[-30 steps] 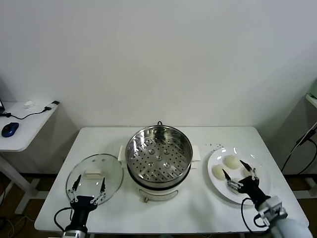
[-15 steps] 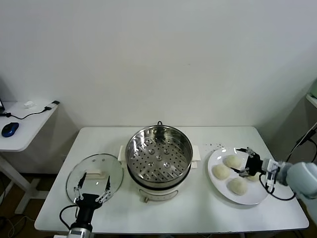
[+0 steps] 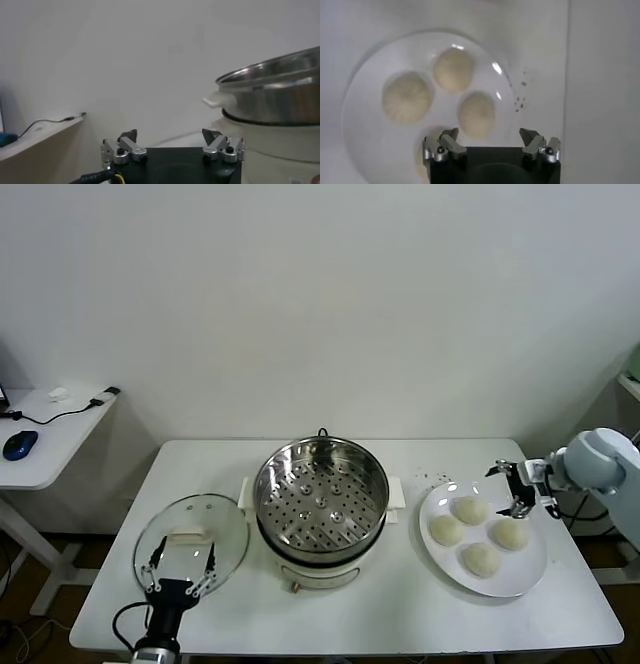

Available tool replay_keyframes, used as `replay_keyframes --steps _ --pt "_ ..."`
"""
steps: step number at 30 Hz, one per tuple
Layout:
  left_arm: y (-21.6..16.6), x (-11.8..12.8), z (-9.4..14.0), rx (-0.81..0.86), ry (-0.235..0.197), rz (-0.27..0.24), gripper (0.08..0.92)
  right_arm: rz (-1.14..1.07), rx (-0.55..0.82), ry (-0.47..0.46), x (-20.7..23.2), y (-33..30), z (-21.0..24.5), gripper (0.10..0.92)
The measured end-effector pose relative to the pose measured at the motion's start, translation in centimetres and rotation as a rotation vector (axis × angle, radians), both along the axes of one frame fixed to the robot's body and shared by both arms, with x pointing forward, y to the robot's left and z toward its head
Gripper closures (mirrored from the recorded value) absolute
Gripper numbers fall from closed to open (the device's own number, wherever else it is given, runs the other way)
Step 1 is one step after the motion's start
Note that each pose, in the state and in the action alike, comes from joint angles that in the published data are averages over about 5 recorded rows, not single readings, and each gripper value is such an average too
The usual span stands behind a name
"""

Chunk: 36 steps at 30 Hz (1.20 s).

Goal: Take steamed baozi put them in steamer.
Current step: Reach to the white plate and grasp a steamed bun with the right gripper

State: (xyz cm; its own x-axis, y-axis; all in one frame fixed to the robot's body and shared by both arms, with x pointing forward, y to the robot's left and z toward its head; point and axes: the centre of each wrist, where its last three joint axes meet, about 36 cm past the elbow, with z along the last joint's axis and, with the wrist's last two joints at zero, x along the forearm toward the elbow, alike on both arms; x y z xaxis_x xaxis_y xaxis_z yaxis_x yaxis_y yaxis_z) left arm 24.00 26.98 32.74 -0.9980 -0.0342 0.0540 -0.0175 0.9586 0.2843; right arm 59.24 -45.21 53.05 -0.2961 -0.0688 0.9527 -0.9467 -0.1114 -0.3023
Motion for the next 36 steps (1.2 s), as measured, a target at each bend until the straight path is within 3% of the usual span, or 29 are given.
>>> replay_keyframes --steps 13,31,36 --pt "0.6 0.0 0.1 0.006 0.004 0.011 0.177 -0.042 -0.011 0.092 4.5 1.6 -4.0 0.200" --pt "0.9 -0.4 -0.4 0.012 0.027 0.015 0.177 -0.056 -0.005 0.161 7.3 3.5 -7.7 0.201" --pt "1.0 -0.2 -0.4 0.012 0.028 0.018 0.177 -0.058 -0.005 0.169 7.7 3.7 -7.9 0.261"
